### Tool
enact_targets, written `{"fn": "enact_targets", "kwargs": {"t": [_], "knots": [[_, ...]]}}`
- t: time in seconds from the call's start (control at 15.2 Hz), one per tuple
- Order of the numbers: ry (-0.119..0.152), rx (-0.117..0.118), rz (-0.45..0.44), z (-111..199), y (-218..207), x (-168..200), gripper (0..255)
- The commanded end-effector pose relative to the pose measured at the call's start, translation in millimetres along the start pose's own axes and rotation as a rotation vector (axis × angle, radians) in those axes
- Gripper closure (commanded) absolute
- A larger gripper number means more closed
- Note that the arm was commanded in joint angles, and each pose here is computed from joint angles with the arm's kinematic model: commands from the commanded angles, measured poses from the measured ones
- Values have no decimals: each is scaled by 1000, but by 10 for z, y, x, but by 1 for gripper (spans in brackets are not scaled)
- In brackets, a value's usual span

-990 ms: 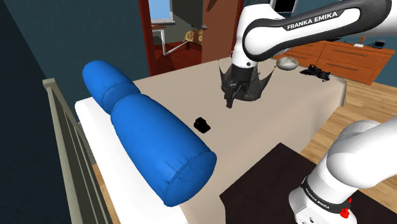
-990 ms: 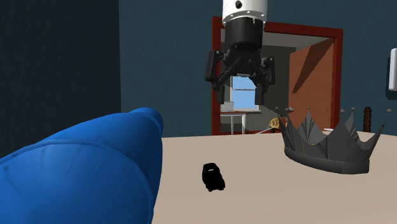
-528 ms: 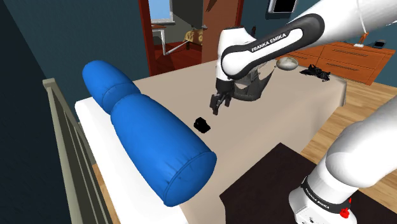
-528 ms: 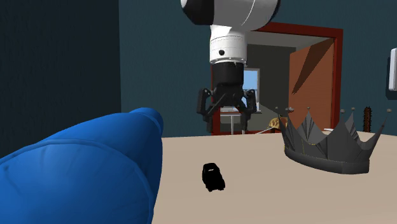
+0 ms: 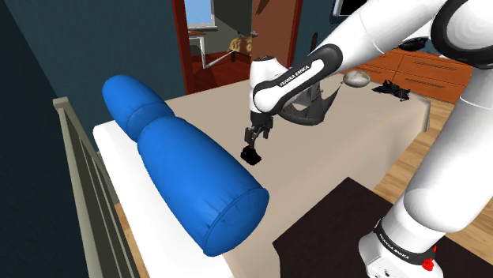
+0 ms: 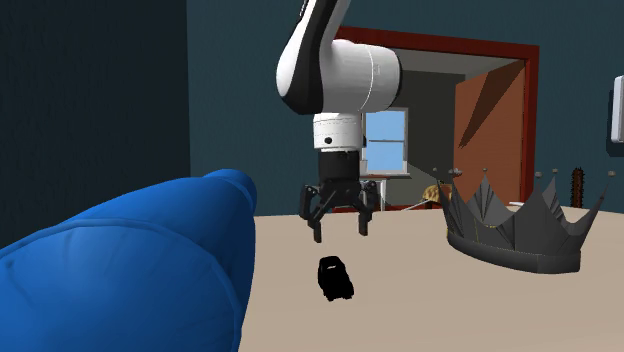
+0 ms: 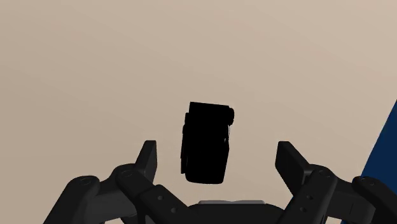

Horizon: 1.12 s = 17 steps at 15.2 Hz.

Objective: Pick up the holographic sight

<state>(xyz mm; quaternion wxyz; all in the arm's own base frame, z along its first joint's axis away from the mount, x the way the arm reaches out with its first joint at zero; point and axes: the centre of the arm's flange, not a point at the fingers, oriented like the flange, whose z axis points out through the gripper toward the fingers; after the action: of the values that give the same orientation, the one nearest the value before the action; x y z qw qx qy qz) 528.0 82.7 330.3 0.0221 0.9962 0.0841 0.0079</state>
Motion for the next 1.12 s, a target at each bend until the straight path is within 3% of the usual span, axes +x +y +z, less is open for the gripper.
{"fn": "enact_targets", "kwargs": {"t": [0.0,0.2,0.79,0.86,1.06], "knots": [[0,-9,-2,248,-17,143,0],[-1,-22,-4,519,-16,390,0],[-1,-22,-4,919,-34,385,0],[-1,-22,-4,921,-30,387,255],[-1,-22,-4,923,-32,386,255]]}}
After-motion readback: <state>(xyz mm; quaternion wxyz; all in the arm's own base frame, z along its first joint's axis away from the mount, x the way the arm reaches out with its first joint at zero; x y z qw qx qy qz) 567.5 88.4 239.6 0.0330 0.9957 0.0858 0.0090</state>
